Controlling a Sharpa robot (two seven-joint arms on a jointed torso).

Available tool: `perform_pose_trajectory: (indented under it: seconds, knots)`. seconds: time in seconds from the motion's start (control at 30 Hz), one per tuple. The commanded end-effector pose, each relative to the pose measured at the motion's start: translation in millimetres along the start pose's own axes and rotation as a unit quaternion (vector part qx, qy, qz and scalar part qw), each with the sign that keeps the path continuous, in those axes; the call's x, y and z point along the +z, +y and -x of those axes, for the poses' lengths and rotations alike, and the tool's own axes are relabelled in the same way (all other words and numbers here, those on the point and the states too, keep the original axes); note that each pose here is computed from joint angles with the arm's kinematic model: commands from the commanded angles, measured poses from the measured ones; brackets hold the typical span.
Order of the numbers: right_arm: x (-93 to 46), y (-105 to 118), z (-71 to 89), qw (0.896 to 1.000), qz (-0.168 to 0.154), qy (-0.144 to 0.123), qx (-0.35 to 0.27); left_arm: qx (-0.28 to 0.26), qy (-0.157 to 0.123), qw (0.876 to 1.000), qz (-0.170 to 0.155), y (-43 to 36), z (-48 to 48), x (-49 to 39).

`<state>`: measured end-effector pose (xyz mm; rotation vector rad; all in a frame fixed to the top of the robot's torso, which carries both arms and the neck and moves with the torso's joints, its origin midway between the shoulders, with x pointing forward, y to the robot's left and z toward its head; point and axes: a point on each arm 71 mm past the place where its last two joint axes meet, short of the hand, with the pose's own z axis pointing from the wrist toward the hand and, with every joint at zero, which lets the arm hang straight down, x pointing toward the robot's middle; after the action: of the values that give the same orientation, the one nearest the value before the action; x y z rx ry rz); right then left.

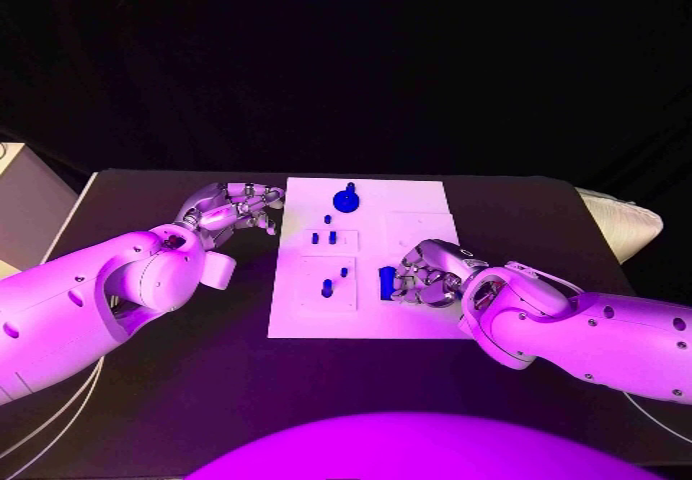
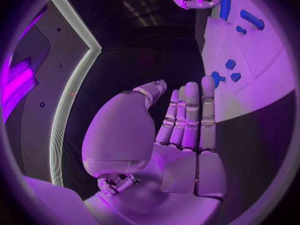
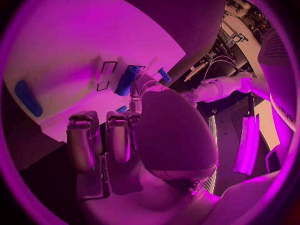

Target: Assemble the parts on the task board

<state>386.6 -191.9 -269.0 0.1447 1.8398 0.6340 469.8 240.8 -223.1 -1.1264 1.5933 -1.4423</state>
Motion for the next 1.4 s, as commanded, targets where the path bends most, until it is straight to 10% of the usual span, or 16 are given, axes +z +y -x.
perform_pose_trajectory:
  seconds: [0.03,0.97,1.4]
  knots:
    - [1.3,0.5,-1.1,1.0,-0.002,-0.005,-0.012,-0.003,0.007,1.0,0.0,0.3,-2.3,0.2]
    - [-12.0,-2.5,3.3,0.998,0.007,0.002,0.07,-0.003,0.008,1.0,0.005,2.6,-1.8,-0.7]
    - [-38.0,-66.4,33.7,0.993,-0.068,-0.024,0.094,-0.005,0.005,1.0,-0.002,4.9,-2.1,-1.2]
